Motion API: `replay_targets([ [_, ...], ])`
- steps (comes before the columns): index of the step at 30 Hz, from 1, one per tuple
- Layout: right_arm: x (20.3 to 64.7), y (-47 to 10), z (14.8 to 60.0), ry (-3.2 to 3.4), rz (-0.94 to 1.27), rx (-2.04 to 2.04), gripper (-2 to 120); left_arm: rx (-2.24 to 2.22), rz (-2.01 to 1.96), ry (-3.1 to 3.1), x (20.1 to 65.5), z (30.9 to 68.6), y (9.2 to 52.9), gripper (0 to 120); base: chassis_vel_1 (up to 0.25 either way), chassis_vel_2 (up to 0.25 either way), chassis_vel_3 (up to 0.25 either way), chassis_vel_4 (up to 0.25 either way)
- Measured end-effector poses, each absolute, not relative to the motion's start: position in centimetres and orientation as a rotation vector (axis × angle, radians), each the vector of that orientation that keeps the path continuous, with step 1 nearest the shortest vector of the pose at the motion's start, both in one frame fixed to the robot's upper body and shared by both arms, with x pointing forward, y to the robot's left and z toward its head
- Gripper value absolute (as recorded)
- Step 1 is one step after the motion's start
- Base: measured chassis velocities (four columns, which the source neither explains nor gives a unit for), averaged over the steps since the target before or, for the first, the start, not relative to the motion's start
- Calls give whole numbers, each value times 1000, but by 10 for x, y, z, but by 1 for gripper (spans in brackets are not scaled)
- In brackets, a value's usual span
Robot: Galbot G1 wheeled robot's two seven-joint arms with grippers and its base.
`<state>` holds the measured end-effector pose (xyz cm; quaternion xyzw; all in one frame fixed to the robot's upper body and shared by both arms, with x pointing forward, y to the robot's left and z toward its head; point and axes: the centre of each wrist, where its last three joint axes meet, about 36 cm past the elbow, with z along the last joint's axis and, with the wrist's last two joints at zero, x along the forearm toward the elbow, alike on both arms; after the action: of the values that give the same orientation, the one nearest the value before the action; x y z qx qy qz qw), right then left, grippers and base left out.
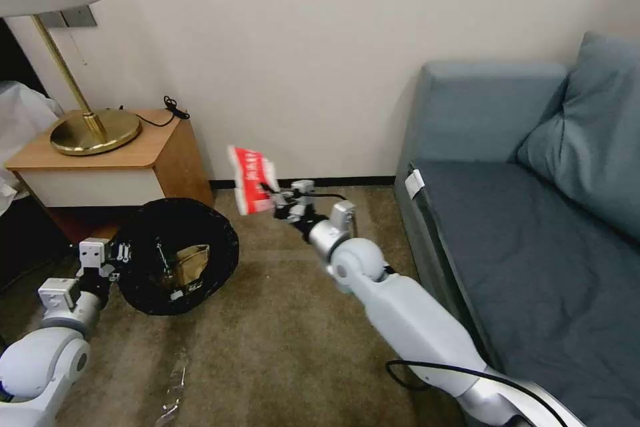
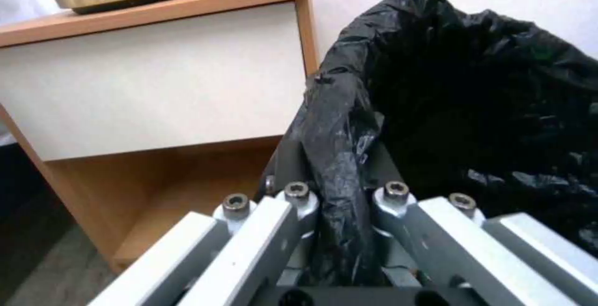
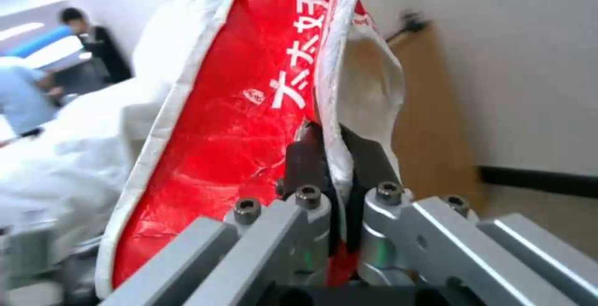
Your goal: Pick up the trash bin, then pick up the garbage on the floor and place it into the trash bin.
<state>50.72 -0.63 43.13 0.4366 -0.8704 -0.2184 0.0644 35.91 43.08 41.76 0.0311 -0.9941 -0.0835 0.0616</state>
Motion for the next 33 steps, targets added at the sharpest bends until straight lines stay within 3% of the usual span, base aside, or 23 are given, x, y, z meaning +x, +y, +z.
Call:
replay_targets([
  [11, 489, 43, 417, -2528, -637, 1413, 1, 93, -223, -3017, 362, 417, 427, 4, 0, 0, 0, 0],
  [18, 475, 88, 383, -2499, -564, 1430, 4, 89, -207, -3013, 359, 417, 425, 4, 0, 0, 0, 0],
  [33, 461, 95, 363, -2539, -454, 1376, 59, 107, -202, -3025, 345, 416, 426, 4, 0, 0, 0, 0],
])
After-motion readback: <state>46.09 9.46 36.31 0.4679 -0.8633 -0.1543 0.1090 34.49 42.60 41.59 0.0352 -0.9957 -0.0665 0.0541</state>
